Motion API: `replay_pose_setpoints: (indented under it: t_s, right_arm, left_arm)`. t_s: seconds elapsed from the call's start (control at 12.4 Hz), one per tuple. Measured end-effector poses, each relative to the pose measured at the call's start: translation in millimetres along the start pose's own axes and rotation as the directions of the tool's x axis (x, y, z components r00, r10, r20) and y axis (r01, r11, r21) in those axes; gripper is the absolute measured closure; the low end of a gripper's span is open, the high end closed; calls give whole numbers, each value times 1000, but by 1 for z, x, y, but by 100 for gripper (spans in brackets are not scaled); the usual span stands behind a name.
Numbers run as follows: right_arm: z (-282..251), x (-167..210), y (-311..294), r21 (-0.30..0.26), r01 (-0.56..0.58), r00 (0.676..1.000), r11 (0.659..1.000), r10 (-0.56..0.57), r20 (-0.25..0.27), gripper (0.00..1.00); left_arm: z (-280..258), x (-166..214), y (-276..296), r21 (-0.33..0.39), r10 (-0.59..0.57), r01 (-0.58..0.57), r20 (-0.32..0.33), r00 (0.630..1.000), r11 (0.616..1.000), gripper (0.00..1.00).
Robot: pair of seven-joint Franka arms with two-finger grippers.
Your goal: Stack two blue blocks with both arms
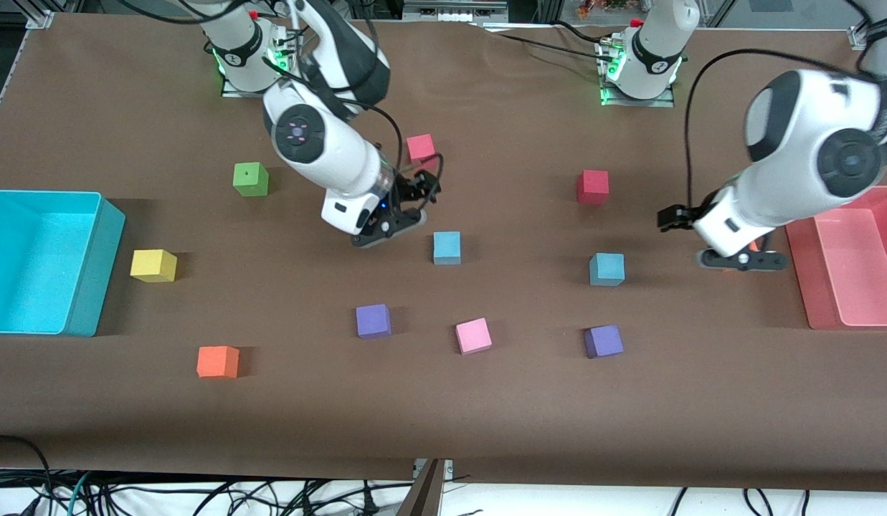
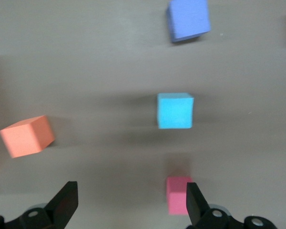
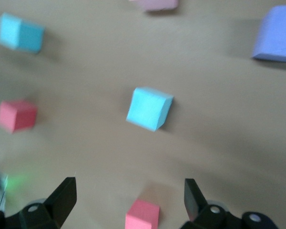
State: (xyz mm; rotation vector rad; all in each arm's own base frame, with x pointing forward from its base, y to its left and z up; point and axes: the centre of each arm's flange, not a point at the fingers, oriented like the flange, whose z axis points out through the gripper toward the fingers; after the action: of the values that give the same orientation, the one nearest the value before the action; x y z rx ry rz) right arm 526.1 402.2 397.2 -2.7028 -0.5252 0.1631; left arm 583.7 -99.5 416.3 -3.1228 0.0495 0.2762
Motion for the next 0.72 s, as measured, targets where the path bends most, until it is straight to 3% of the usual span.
replay_pose_setpoints:
  t_s: [0.16, 0.24, 0.4, 0.56, 0.72]
  right_arm:
    - [5, -22, 20, 84, 109, 994, 990, -111, 17, 0]
    - [13, -28, 26, 101, 157, 988, 982, -157, -9, 0]
    - [38, -32, 37, 105, 229, 968, 968, -215, -129, 0]
    - [65, -36, 45, 87, 304, 929, 949, -275, -247, 0]
    - [84, -36, 56, 52, 387, 882, 920, -354, -312, 0]
  left_arm:
    - [32, 3, 29, -7, 16, -16, -37, 999, 1000, 0]
    - [51, 5, 38, -12, 25, -26, -61, 998, 1000, 0]
    - [94, 7, 44, -28, 30, -34, -128, 991, 999, 0]
    - [137, 6, 42, -41, 26, -33, -165, 986, 999, 0]
    - [163, 5, 42, -46, 25, -33, -160, 987, 998, 0]
